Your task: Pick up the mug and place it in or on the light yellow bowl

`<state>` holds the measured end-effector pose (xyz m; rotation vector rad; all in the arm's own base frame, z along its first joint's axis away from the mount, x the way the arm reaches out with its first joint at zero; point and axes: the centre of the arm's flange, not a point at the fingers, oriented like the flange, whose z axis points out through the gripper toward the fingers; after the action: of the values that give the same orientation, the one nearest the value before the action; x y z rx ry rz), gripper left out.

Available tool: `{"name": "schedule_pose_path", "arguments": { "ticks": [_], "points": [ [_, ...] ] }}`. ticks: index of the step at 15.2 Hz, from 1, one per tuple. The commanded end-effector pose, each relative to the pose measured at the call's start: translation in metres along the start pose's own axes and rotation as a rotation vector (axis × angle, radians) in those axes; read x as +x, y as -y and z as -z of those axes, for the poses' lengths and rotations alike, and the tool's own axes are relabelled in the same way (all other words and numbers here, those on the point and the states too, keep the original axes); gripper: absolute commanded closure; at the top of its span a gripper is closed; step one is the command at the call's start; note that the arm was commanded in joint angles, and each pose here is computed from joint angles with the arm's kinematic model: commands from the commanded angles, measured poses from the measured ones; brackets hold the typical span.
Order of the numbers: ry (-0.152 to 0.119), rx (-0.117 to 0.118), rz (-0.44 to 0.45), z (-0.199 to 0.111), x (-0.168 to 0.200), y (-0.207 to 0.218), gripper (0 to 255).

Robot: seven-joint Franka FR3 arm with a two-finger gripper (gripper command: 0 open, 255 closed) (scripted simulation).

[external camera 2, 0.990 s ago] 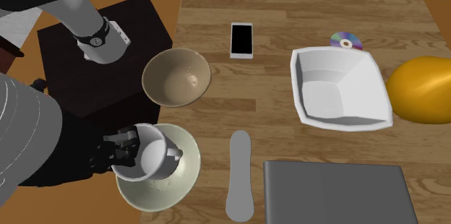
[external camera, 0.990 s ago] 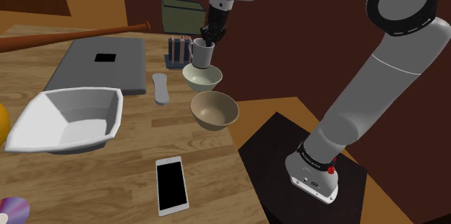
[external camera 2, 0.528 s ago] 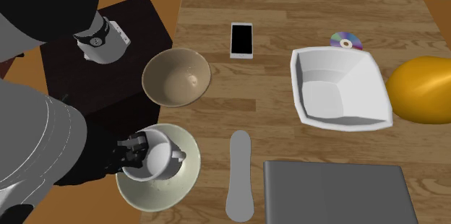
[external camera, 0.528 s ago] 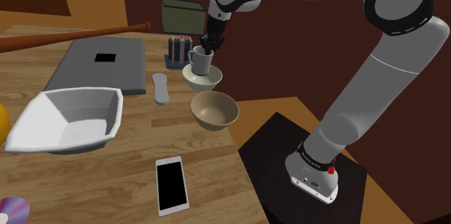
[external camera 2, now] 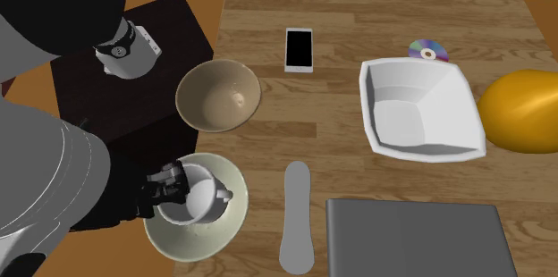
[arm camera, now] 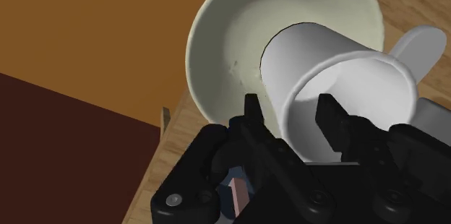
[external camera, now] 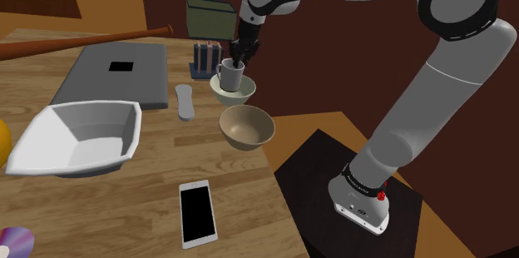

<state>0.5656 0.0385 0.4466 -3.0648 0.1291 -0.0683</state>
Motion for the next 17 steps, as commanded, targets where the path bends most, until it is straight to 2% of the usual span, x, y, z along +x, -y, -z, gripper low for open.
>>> {"name": "schedule_pose_path", "arguments": {
  "ticks": [1, 5, 9, 17],
  "points": [
    [0.000, 0.000, 0.000, 0.000, 0.000, 0.000, 0],
    [0.000, 0.000, 0.000, 0.000, 0.000, 0.000, 0],
    [0.000, 0.000, 0.000, 0.050, 0.000, 0.000, 0],
    [0.000, 0.000, 0.000, 0.050, 0.000, 0.000, 0]
  ]
}}
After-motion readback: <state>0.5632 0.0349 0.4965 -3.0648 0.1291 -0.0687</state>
